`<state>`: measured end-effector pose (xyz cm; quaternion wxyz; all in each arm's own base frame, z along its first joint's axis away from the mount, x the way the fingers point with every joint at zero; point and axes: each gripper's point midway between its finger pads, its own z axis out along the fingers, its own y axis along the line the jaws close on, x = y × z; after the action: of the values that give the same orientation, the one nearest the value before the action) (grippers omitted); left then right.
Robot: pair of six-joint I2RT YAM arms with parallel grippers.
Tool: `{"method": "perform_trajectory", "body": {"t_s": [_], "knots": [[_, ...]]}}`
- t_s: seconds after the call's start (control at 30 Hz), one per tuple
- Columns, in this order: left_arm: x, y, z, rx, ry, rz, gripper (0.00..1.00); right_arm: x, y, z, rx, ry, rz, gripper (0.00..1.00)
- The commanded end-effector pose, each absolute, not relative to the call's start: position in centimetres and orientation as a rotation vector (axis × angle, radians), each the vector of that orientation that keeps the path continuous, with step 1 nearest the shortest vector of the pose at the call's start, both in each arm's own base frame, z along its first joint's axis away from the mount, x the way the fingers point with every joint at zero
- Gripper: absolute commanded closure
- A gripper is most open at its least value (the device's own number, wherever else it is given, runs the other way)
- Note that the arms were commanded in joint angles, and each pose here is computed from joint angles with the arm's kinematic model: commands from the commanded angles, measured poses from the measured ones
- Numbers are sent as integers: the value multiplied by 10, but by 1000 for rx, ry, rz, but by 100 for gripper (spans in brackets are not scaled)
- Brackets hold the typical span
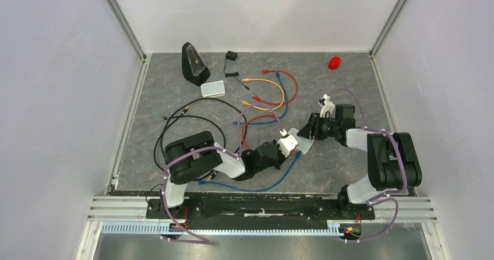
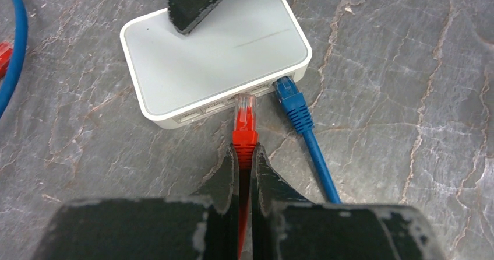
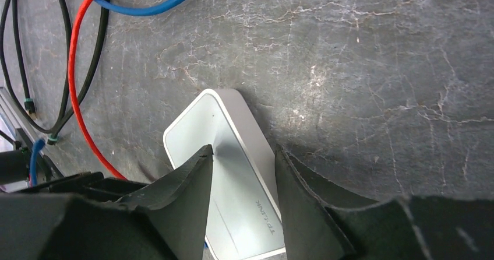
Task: Insert the plug into the switch port
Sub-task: Insert the connector into the switch port.
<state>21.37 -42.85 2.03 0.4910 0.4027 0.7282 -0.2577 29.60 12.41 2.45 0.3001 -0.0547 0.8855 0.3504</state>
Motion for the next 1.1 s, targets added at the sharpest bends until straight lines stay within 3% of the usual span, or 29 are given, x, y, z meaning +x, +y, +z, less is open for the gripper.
{"method": "perform_trajectory", "body": {"t_s": [0.0,0.3,0.57,1.07], "knots": [[211,-448,33,897,1751,-687,98,303,124,33,-68,2313,923,55],[214,-438,31,828,1825,-625,98,306,109,33,83,2302,807,57],[211,-438,36,816,1815,-643,98,300,97,31,203,2295,730,51],[209,-436,33,813,1822,-610,98,283,96,23,205,2336,721,51]]}}
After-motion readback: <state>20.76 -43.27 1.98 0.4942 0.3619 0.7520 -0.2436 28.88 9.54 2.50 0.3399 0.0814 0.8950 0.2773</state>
